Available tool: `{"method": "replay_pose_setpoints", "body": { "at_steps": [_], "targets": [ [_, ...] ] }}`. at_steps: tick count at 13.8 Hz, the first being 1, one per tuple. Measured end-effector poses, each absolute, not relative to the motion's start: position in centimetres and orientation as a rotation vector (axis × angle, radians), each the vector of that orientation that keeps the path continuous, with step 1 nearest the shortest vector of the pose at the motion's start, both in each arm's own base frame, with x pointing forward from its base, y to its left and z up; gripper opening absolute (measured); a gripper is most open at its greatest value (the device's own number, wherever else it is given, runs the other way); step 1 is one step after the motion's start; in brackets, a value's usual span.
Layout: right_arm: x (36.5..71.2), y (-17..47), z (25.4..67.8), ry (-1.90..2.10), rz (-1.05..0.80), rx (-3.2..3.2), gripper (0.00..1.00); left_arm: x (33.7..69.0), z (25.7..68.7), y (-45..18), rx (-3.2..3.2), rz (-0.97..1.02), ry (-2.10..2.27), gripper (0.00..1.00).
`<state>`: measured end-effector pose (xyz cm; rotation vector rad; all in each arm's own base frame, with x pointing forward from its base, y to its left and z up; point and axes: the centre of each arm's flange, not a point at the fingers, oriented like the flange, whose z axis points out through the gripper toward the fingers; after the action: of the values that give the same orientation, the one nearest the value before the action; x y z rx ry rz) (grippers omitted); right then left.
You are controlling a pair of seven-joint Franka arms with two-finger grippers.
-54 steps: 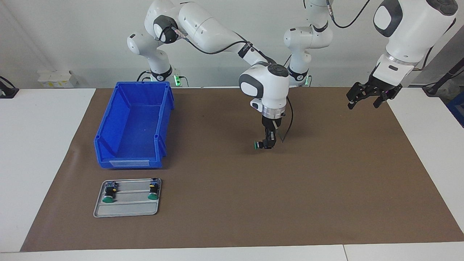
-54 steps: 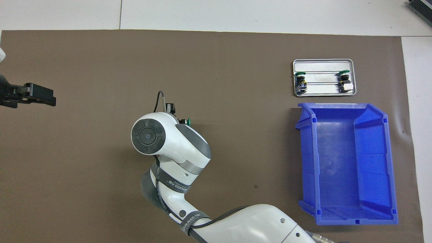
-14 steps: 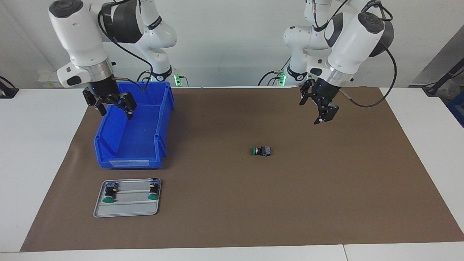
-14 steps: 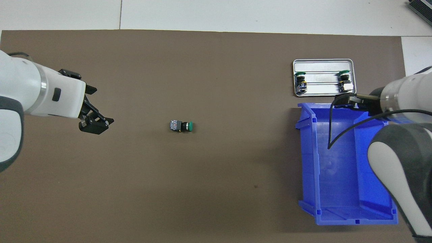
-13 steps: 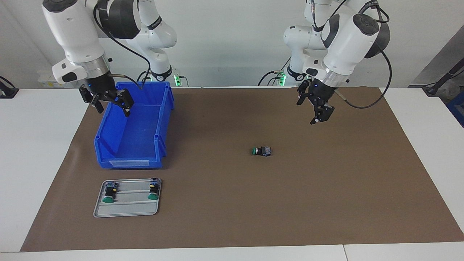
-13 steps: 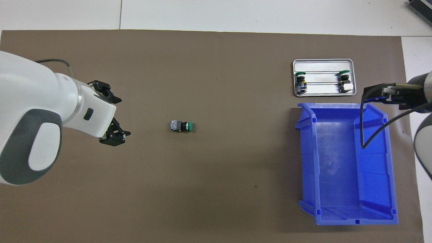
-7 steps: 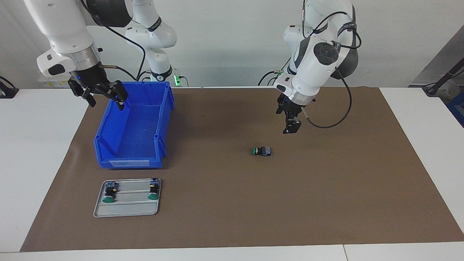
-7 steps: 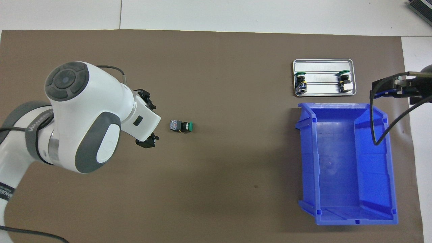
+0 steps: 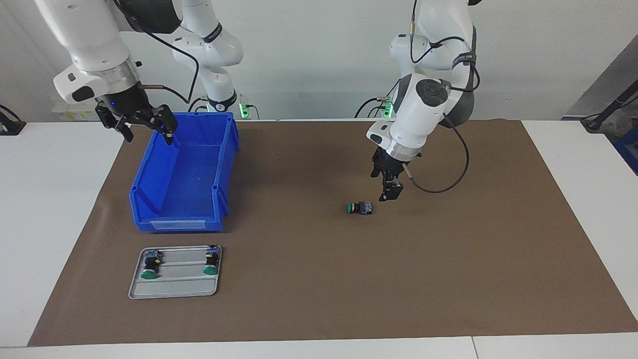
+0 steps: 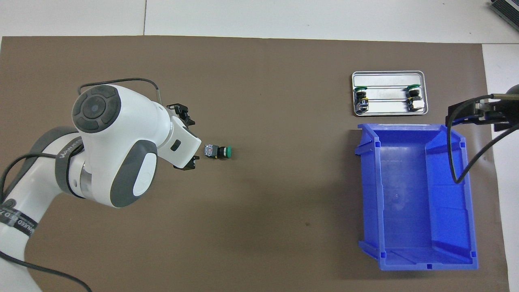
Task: Place and press button with both arms
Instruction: 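Grasp the button component with the left gripper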
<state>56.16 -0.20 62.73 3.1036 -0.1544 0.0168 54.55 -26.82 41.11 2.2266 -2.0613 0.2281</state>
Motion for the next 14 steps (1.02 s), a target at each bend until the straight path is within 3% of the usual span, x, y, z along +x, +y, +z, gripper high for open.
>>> {"method": "replay_pose_setpoints", "body": {
  "at_steps": [8,14],
  "targets": [
    [55.8,-1.1,62.4,-0.087,-0.036,3.157,1.0,54.1,33.7,-32.4,2.259,0.273,-2.035,0.87],
    [55.7,-0.2,62.5,-0.063,-0.032,3.157,1.0,53.6,32.9,-33.2,2.241,0.245,-2.049,0.87]
  ]
}}
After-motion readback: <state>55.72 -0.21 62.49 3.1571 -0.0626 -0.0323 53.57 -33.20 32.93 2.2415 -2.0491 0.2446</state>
